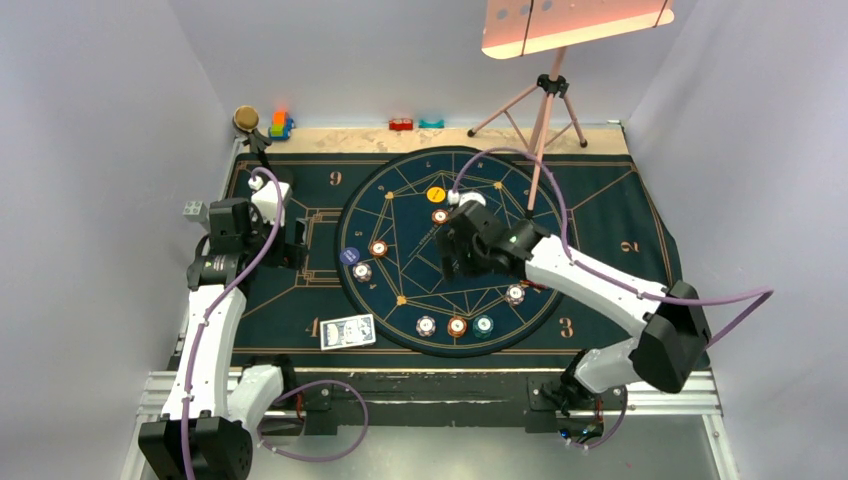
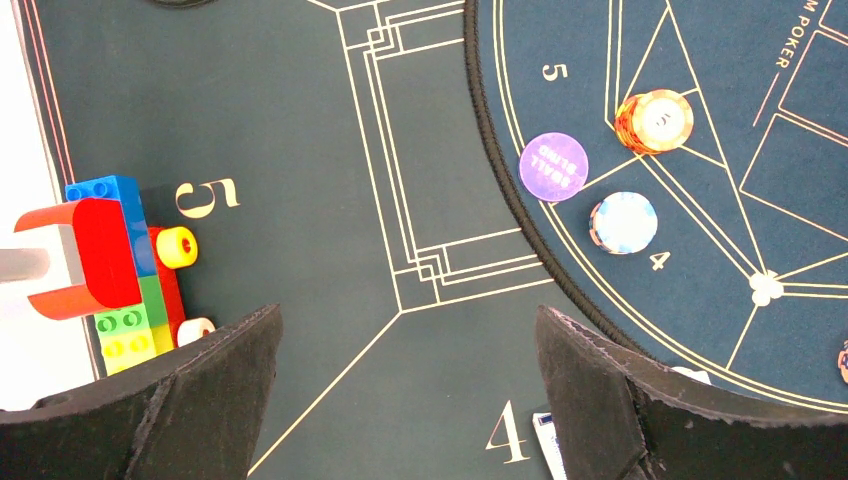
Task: Distribute texas hold em gaming equipment
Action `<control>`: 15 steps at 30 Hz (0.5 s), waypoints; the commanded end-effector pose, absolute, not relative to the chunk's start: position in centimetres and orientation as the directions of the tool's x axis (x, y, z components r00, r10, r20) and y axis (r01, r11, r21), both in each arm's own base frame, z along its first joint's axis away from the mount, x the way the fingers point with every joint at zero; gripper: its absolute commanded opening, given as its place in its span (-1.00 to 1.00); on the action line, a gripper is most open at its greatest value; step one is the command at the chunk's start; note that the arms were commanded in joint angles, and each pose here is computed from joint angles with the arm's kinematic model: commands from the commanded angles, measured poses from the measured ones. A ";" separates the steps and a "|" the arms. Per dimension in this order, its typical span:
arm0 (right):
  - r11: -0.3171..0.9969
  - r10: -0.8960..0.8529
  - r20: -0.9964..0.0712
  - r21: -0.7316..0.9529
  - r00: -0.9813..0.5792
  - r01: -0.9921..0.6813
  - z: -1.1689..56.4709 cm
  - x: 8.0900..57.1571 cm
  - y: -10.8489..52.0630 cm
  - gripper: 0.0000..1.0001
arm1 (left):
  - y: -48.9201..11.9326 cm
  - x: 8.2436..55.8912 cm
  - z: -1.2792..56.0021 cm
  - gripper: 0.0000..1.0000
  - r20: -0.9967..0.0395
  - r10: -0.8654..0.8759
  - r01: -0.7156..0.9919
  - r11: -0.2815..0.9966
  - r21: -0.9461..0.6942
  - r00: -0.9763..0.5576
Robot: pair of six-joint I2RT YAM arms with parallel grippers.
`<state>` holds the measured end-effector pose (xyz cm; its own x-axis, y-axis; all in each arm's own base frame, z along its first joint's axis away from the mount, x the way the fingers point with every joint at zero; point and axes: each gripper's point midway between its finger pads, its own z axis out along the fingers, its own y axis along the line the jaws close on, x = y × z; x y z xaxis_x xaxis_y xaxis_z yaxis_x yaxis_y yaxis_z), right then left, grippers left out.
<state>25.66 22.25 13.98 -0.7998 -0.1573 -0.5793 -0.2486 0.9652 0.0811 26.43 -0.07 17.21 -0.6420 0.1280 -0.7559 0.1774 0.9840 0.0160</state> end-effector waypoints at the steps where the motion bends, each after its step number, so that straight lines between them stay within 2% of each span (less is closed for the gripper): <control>1: 0.956 -0.214 -0.499 0.071 -0.840 -0.285 12.2 20.8 21.7 0.87 | 0.0 26.8 17.7 0.99 -0.778 0.136 0.184 0.983 0.026 -0.613; 11: 0.944 -0.267 -0.399 0.076 -0.877 -0.322 9.8 15.3 20.5 0.97 | 0.0 26.8 17.7 0.99 -0.777 0.134 0.183 0.983 0.024 -0.615; 13: 0.947 -0.261 -0.378 0.080 -0.888 -0.312 9.1 14.8 20.3 0.96 | 0.0 26.8 17.7 0.99 -0.777 0.135 0.185 0.982 0.024 -0.614; 15: 0.948 -0.254 -0.363 0.090 -0.897 -0.304 8.5 14.4 20.3 0.86 | 0.0 26.8 17.8 0.99 -0.778 0.134 0.183 0.983 0.025 -0.613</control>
